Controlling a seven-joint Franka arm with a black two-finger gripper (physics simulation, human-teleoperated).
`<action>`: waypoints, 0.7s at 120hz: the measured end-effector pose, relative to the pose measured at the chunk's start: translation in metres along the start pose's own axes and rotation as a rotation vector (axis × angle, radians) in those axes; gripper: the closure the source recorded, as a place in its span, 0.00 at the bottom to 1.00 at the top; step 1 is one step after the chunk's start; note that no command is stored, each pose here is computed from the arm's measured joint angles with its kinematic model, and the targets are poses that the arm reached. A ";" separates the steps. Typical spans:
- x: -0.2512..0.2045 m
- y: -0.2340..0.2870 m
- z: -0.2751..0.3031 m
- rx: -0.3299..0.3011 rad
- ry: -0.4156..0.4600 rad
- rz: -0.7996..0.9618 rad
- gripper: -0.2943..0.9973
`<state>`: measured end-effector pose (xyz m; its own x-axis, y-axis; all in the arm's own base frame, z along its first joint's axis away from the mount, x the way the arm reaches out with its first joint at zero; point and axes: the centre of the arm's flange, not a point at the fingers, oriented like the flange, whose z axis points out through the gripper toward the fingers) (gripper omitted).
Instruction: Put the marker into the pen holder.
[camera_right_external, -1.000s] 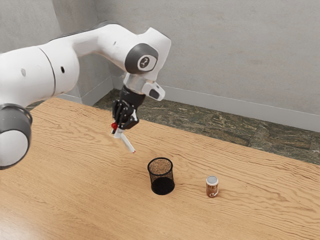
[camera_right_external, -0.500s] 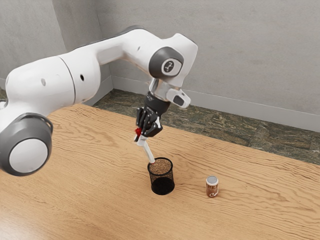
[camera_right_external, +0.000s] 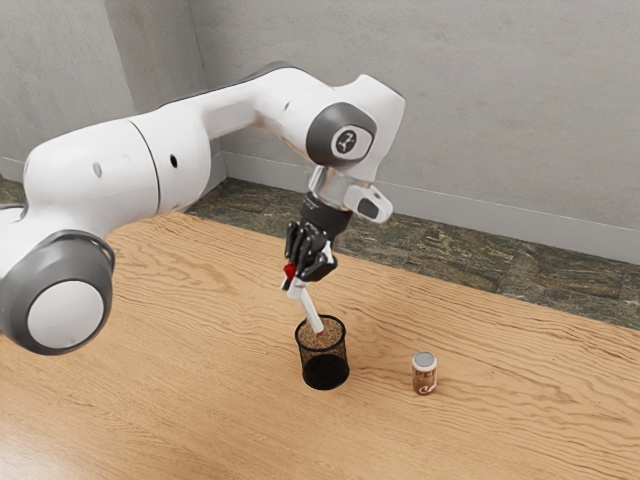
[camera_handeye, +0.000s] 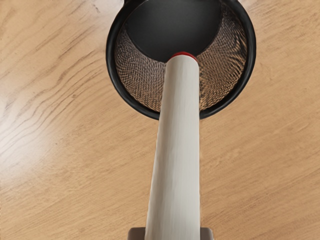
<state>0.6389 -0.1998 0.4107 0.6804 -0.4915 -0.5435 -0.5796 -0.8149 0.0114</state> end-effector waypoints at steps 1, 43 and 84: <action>0.000 0.000 0.000 0.000 0.001 0.000 0.78; -0.029 -0.004 -0.027 0.002 0.063 -0.032 0.34; -0.329 -0.177 0.005 -0.141 0.322 -0.586 0.25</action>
<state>0.5156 0.1081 0.5833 0.9761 -0.0055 -0.2171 -0.0251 -0.9958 -0.0876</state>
